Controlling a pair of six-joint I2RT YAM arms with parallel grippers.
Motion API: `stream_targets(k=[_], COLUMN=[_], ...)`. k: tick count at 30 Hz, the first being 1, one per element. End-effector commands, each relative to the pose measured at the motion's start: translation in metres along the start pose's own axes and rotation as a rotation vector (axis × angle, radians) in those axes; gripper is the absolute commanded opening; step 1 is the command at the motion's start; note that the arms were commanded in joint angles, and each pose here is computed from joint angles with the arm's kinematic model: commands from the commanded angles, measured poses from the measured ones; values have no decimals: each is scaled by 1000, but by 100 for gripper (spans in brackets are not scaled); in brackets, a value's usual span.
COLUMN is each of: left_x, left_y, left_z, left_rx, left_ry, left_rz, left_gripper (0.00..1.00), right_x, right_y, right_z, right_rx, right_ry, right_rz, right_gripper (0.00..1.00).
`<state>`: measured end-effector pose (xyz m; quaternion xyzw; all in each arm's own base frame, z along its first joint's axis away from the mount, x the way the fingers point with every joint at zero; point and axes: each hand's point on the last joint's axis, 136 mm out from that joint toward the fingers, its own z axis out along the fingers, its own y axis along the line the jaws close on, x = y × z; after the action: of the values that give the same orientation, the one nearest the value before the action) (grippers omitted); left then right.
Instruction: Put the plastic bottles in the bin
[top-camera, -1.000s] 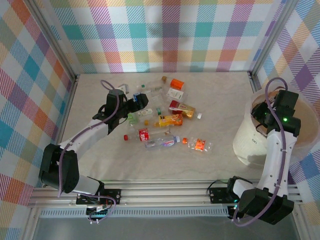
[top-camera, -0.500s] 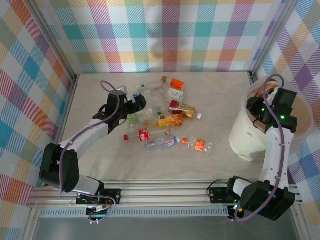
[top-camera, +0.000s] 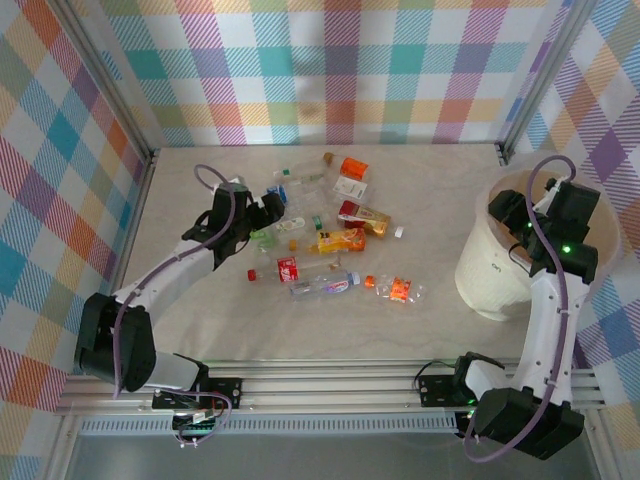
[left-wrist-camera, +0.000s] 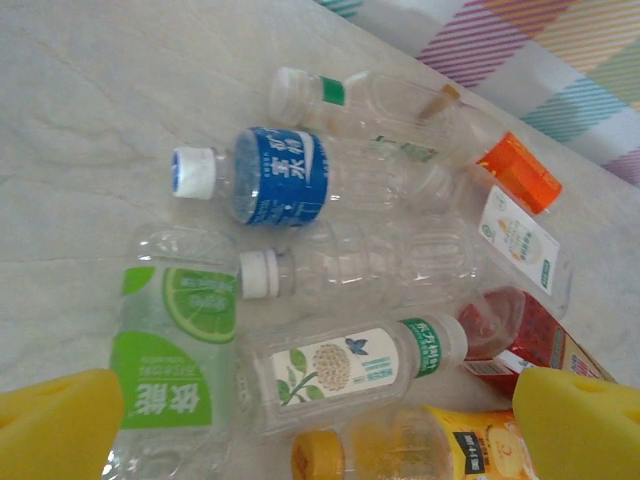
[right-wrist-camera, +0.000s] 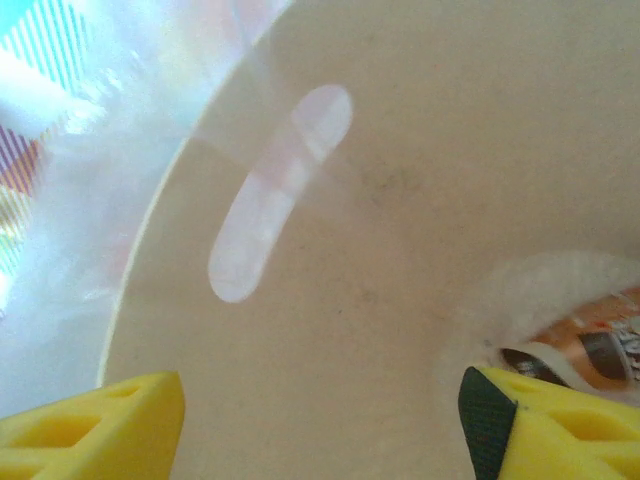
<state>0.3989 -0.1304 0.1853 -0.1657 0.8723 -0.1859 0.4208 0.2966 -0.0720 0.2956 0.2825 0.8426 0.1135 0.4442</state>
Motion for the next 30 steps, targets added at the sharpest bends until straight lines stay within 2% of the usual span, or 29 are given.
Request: stream_targets(k=[1,4,7,10,12,16,20,22,25,30], left_x=[3,12,34,57,71,91,98,93,71,58], left_y=[12,25,46,54,60,67,67,70,65,52], left_z=[-14,-21,-27,-31,-34,-39,-41,-41,-40,-21], left_rx=[-58,-104,-184,-194,-208,-222,-198,-204,-211,-228], left_ry=[-12,4,59,121,154,193,182,157,130,205], left_rz=[-60,-141,-239,-346,-423,-552,-629,-592,-413,-88], left_gripper=[100,100,100,100,100,100,100,100,100,100], right_x=[-16,-22,-23,-13,-1,26,67,85,108,134], right_y=[-2,7,36,75,101,148,190,203,214,223], right_z=[-18,-29,-38,-44,-44,-42,-41,-38,-28,-14], right_rx=[45,9,-125,-257,-326,-477,-675,-726,-754,-774], right_ry=[-73,-110,-125,-118,-102,-66,-24,-10,26,90], right_rz=[13,10,-40,-148,-245,-404,-552,-605,-640,-630], right_gripper=[77,82,87,95,100,100,100,100,100,100])
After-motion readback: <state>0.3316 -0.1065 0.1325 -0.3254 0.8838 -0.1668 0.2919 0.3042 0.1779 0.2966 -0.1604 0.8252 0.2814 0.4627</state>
